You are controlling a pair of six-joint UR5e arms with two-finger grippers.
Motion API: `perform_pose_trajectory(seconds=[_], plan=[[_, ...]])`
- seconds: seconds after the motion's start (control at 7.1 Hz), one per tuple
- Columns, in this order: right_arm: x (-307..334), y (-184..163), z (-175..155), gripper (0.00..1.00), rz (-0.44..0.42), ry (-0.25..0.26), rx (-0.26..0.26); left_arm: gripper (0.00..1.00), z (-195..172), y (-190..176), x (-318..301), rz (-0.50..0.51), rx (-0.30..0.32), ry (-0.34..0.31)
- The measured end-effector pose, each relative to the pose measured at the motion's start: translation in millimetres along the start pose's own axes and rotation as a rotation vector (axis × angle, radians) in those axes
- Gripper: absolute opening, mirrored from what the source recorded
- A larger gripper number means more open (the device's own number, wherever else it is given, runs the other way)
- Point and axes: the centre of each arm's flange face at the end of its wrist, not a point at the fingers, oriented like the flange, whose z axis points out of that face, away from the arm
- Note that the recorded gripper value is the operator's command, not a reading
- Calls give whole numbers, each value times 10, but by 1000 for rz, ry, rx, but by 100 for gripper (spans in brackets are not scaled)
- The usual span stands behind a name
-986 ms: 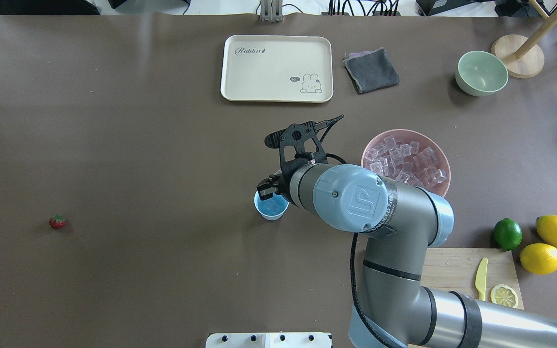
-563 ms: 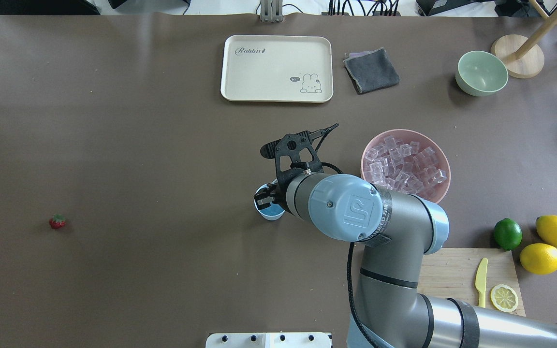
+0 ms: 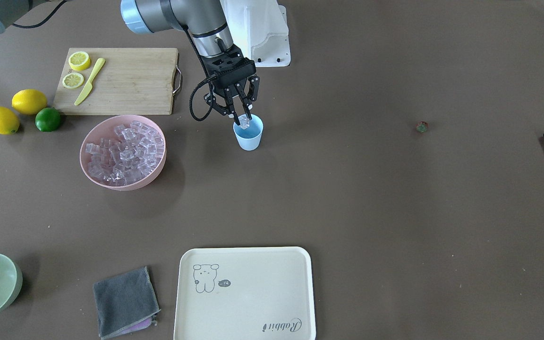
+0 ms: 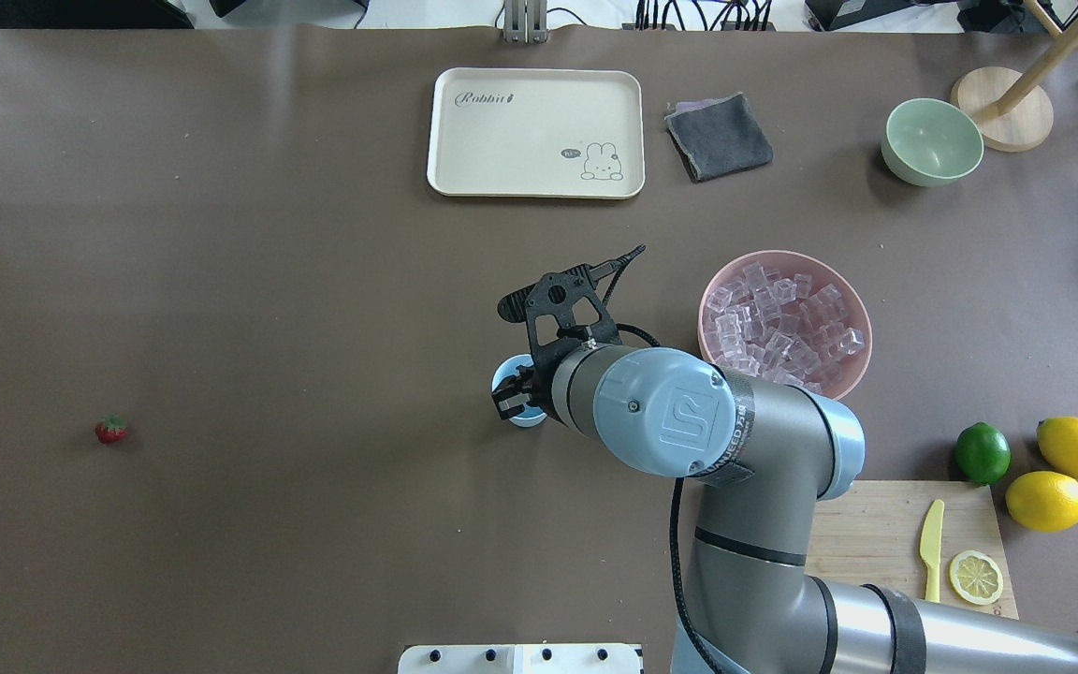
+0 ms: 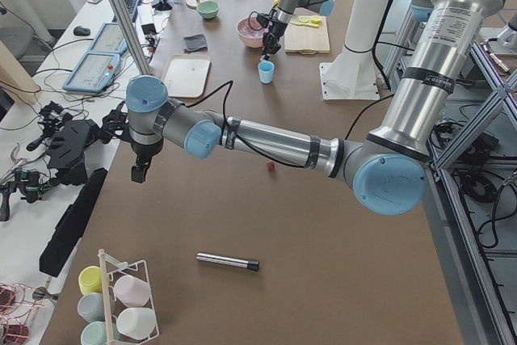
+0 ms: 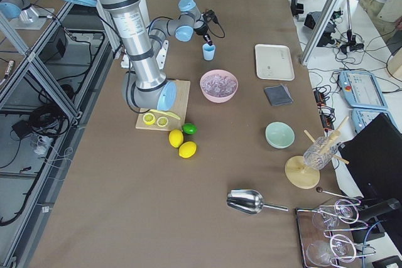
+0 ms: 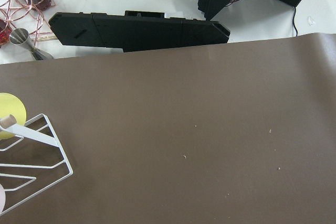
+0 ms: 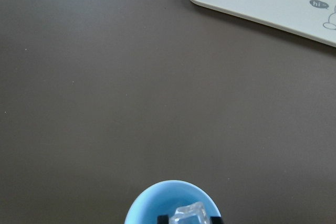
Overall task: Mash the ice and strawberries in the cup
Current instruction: 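Lower the ice cube into the blue cup and open the right gripper, then raise the empty right gripper and withdraw it past the pink bowl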
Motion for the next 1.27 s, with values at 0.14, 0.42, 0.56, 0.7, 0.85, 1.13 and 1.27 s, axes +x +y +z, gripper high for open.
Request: perform_pose_trajectory(seconds=[0.14, 0.42, 0.56, 0.7, 0.85, 1.13, 1.27], plan=[[-7, 7, 1, 0, -1, -2, 0, 98, 0, 0, 3, 1, 0, 0], [-18, 20, 2, 51, -2, -9, 2, 98, 0, 0, 5, 1, 0, 0], [-22, 21, 0, 99, -1, -17, 7, 98, 5, 1, 1, 1, 0, 0], [-27, 20, -1, 100, -1, -23, 10, 98, 8, 1, -2, 2, 1, 1], [-27, 19, -1, 100, 0, -27, 14, 98, 10, 1, -5, 3, 2, 1], [8, -47, -31, 100, 5, -33, 30, 98, 1, -12, 9, 5, 3, 2], [95, -166, -79, 100, 4, -33, 48, 98, -21, -42, 57, 8, 3, 14]])
